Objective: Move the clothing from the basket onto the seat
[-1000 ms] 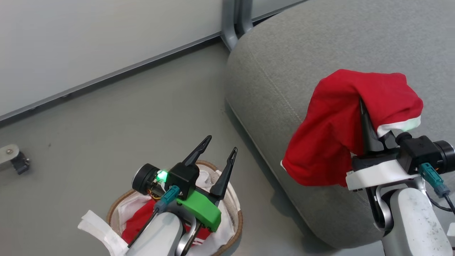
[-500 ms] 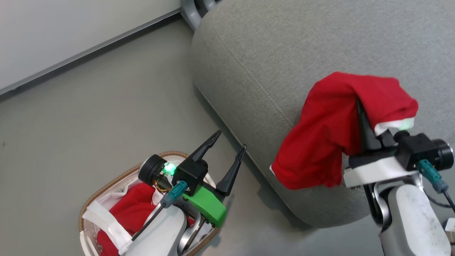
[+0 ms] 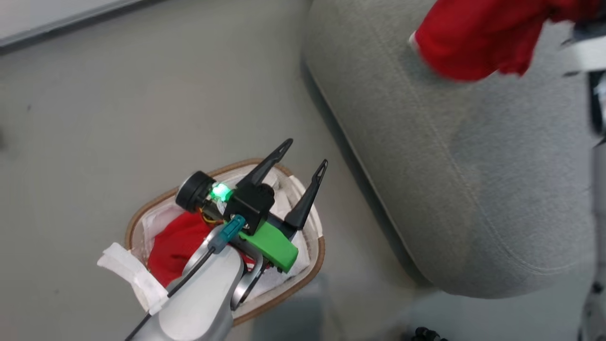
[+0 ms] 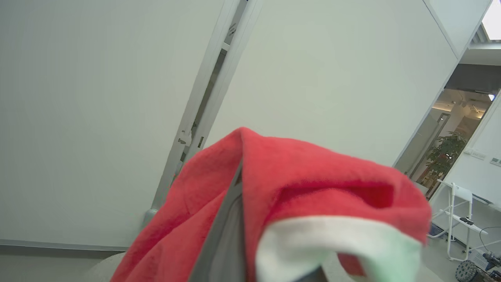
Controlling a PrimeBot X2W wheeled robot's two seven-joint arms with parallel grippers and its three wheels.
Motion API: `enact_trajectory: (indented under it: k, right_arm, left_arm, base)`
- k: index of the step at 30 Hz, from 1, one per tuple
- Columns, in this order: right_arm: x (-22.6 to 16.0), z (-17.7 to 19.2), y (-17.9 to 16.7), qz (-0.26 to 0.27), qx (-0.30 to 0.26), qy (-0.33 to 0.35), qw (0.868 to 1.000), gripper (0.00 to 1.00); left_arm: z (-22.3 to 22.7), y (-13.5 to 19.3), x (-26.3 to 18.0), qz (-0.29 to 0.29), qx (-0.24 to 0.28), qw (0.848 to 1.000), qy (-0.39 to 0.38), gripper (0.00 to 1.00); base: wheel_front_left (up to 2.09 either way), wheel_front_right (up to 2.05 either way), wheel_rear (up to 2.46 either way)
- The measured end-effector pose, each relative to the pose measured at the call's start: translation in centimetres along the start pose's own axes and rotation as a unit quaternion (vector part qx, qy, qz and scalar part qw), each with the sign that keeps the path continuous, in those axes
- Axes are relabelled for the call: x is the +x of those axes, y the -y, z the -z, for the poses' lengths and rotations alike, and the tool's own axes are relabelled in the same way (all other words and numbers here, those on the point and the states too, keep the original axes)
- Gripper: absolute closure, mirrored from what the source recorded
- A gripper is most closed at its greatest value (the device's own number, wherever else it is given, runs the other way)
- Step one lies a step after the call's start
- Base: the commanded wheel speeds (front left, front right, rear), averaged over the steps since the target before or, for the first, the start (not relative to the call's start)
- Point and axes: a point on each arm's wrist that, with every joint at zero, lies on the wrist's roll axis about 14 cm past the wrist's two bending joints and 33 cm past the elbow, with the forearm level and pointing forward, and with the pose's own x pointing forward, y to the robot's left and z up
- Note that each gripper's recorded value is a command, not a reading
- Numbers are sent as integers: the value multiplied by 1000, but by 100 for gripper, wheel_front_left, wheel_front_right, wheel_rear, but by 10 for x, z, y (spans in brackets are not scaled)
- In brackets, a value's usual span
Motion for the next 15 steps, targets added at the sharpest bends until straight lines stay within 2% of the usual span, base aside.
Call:
enact_trajectory:
  k: [4,9,12,15]
  right_arm:
    - [31,20,22,14,-37,-12,999,100]
    - [40,78,34,31,-41,-74,996,100]
    - [35,119,26,31,-33,-122,992,100]
    - [25,158,0,3,-33,-168,985,100]
  left_arm:
    - [5,-22,-3,-23,0,1000,0,0]
    - [17,-46,-15,-57,-9,998,-9,0]
    - [25,-58,-21,-73,-14,997,-15,0]
    - [36,-69,-28,-90,-22,995,-26,0]
  base:
    - [0,0,0]
    - [0,0,0]
    - [0,0,0]
    - [0,0,0]
